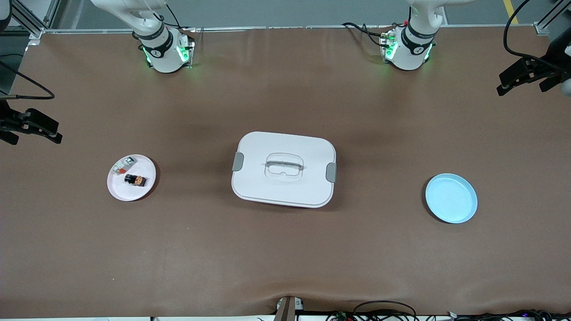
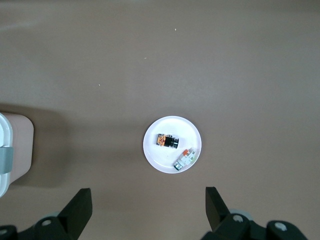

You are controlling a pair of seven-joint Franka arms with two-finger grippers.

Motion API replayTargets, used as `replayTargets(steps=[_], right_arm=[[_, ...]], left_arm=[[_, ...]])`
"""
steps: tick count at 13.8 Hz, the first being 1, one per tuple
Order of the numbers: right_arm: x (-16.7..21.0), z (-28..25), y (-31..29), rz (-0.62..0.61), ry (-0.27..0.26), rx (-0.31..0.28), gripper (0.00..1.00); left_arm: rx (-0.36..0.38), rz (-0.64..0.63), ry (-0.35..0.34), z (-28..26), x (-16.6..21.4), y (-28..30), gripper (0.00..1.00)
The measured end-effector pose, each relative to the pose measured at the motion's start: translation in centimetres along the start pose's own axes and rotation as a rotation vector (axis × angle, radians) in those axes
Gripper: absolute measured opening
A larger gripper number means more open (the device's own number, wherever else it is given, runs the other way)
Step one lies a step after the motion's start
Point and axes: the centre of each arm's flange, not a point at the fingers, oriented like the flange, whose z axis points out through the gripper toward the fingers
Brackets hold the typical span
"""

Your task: Transfer orange switch to right arm and place

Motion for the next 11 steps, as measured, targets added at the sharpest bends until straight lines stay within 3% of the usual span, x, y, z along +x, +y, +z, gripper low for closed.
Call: replayTargets(steps=[9, 11], right_arm=[[-0.06, 0.08, 0.47, 0.009, -0.006, -0.001, 1.0], [-0.3, 0.29, 0.47, 0.007, -0.028, 0.0, 1.0]], left_arm=[[0.0, 0.0, -0.002, 0.07, 0.03, -0.01, 1.0], [0.0, 0.0, -0.002, 0.08, 0.03, -0.01, 1.0]])
